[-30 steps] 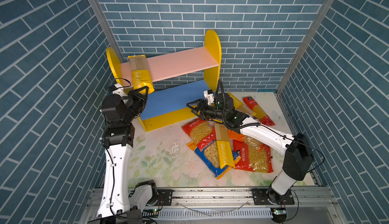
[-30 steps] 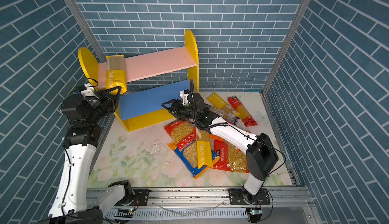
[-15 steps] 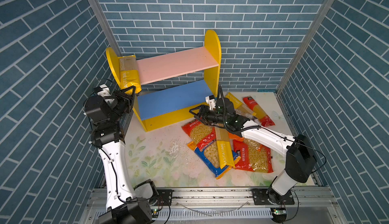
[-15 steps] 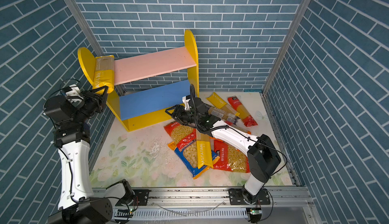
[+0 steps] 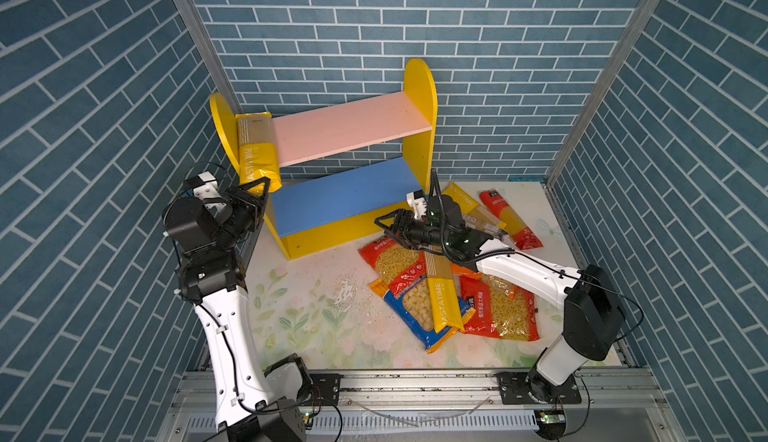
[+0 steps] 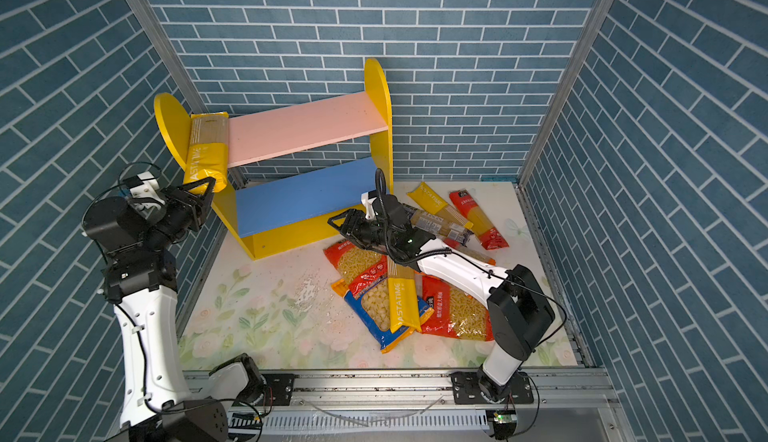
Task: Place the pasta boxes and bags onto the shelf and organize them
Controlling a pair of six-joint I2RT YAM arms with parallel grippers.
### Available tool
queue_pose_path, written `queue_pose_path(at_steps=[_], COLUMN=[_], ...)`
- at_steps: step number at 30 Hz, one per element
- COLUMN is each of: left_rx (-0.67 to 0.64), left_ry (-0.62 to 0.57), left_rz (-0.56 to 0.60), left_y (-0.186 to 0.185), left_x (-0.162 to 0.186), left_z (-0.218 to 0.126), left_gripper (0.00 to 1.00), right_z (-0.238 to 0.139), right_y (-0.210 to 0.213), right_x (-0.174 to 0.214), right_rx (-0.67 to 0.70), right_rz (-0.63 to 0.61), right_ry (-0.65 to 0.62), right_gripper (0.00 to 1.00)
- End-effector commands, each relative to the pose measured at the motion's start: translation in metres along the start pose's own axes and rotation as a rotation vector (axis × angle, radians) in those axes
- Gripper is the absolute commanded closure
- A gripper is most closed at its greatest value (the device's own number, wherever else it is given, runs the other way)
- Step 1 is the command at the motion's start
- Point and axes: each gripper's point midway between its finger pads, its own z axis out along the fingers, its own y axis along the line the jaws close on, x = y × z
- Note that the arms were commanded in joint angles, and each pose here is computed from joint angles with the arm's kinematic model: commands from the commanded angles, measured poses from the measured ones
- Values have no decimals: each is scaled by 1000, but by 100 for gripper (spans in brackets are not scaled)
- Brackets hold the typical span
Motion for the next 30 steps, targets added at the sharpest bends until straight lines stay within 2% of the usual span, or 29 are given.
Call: queue_pose_path(at_steps=[1, 3, 7, 10, 12, 14, 17, 22, 26, 30], left_rx=[47, 46, 73, 67, 70, 60, 0, 16, 56, 102], left_ry=[-34, -35, -39, -44, -41, -25, 10, 63, 121, 177], left_rz=[92, 94, 38, 49, 51, 62, 93, 82, 231, 308], left_y=[-27, -27, -19, -20, -23, -22, -9, 9, -6, -13], left_x=[-7, -7, -10, -11, -9, -1, 18, 44, 71, 92], left_z=[-8, -8, -1, -2, -4, -7, -11, -11, -19, -21], left_gripper=[90, 86, 71, 63, 53, 37, 25, 19, 18, 19], right_z=[-9, -10, -11, -14, -15, -17, -22, -32, -46, -63], right_y=[3, 0, -3, -5, -8, -10, -15, -28, -47, -77], right_x=[2, 4, 8, 8, 7, 6, 1, -3, -4, -9], right_rx=[-33, -31, -36, -35, -29, -29, -21, 35, 106, 199], right_rz=[-9, -7, -6, -7, -5, -3, 0, -19, -30, -20], right_ry=[-12, -8, 8, 1, -6, -9, -26, -37, -50, -76], right_gripper=[38, 38, 38, 38, 38, 38, 38, 38, 38, 38])
